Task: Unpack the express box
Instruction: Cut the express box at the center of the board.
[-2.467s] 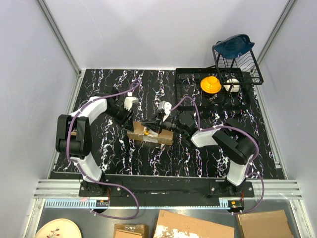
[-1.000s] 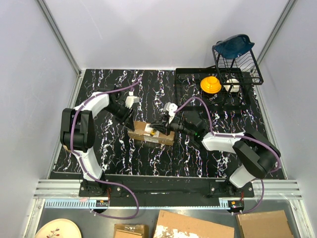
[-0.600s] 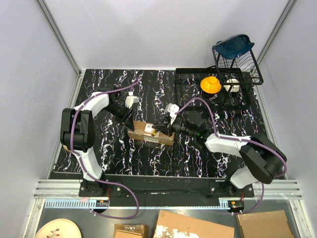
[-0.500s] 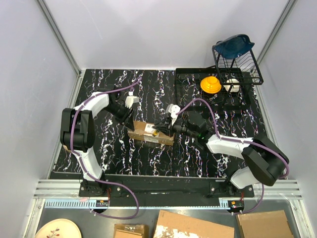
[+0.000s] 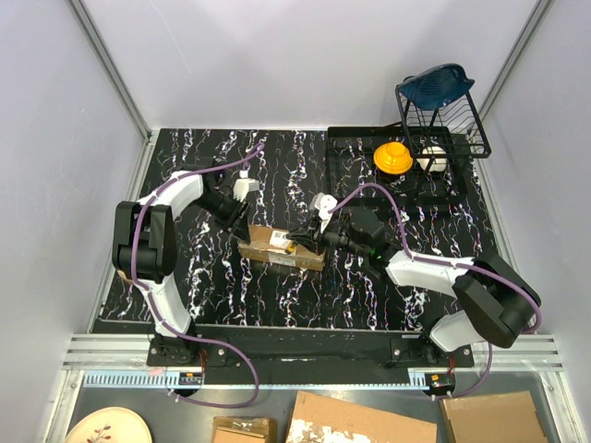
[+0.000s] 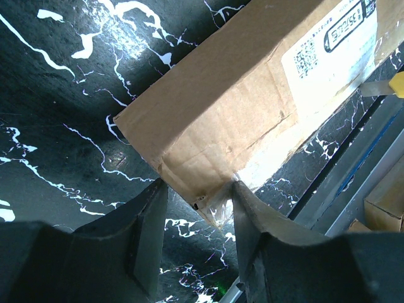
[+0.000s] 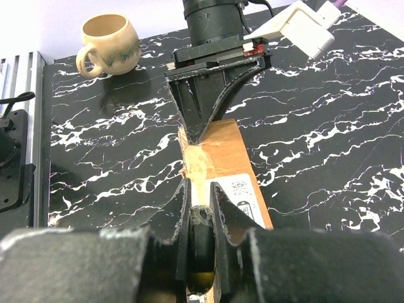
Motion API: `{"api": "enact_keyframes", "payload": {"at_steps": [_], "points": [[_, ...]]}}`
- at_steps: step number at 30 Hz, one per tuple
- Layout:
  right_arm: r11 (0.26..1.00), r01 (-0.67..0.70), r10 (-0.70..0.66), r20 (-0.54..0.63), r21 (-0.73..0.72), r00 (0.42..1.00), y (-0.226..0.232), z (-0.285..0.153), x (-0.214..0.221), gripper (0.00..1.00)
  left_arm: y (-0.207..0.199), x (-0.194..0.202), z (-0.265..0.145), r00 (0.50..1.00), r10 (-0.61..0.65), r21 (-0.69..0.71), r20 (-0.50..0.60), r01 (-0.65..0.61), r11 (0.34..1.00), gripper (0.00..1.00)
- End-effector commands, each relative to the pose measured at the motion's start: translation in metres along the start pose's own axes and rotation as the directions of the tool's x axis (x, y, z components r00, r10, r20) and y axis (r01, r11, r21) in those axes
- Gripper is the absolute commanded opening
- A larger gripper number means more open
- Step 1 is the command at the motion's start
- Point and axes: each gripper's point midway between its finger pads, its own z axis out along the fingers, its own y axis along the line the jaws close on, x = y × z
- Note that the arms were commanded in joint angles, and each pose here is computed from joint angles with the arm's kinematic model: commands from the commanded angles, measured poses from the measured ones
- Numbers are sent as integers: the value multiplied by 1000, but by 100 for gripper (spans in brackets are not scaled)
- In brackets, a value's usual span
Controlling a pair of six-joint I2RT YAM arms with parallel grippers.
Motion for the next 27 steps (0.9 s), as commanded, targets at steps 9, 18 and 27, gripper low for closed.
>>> {"api": "enact_keyframes", "payload": {"at_steps": [9,18,27], "points": [[986,-64,96,-208,156,973,-19,-33,65,0,124,20,-7,973,141,-411,-184,-207,888,41],[979,-58,104,-235,196,966,-21,-44,77,0,128,24,-9,970,133,-423,-204,-210,881,40],[979,-33,94,-309,199,946,-24,-46,80,0,131,26,-11,967,134,-429,-217,-218,877,39]]}}
